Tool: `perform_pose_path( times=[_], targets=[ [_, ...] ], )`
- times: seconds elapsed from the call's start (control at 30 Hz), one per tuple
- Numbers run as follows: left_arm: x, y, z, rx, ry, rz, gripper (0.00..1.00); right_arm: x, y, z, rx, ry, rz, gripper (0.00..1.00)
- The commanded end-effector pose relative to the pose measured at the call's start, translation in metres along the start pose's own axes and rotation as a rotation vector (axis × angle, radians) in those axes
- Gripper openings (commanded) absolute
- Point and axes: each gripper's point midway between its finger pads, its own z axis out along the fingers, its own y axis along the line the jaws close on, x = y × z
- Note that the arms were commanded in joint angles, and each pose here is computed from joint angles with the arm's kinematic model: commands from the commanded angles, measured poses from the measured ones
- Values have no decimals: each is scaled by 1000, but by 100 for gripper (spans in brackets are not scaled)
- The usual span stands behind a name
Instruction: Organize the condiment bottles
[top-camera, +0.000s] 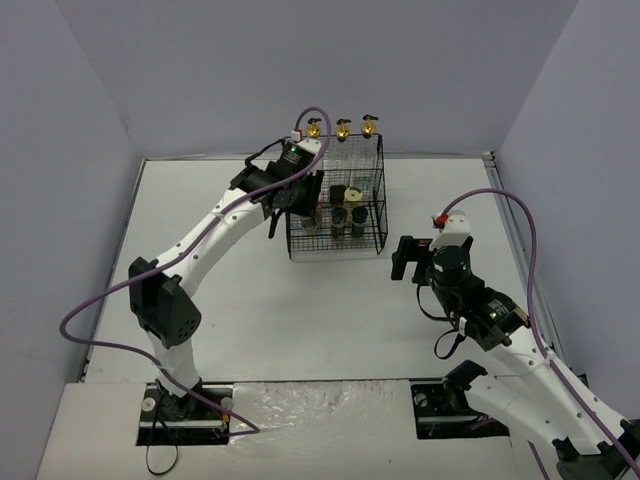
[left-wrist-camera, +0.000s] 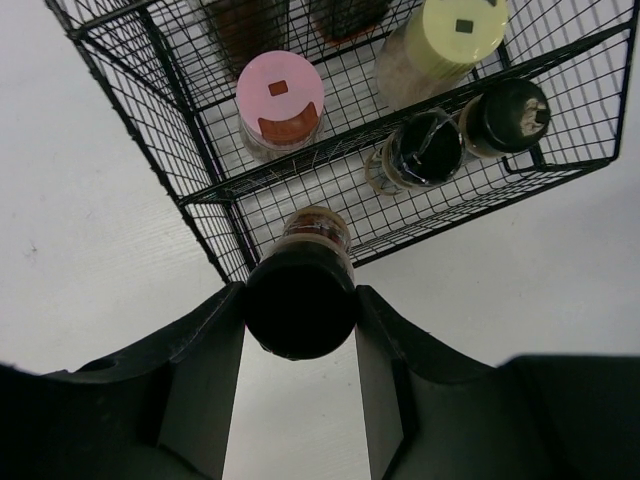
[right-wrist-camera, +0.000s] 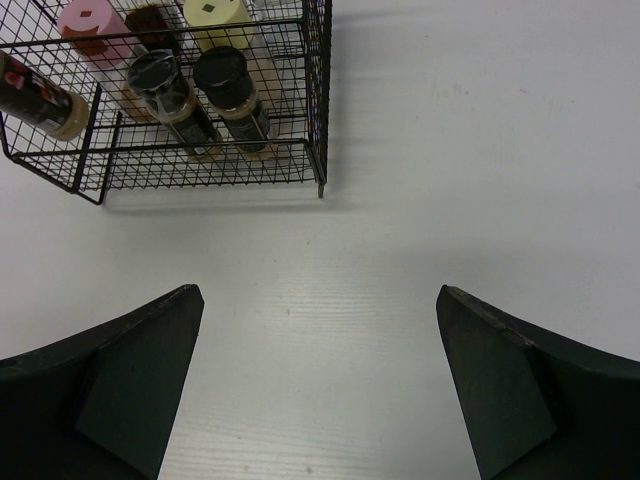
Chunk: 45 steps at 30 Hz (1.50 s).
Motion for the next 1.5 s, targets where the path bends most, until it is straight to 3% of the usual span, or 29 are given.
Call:
perform_pose_path(
  times=[0.0,0.3,0.87,1.07,1.47],
  targets=[
    [-24,-5,-5,8,-65,-30,19,-18,-3,-1,19,-73,33,100],
    [-9,-5,33,-19,-25,-38,20,-18,-2,0,21,-67,33,100],
    [16,1,56,-57,41,-58,46,-18,-3,-2,23,-74,42,100],
    [9,-1,39,-41,13,-74,66,-26,-3,-7,17,-100,52,100],
    [-28,5,-52,11,-183,-98,86,-56,-8,-24,22,-184,46,100]
  ],
)
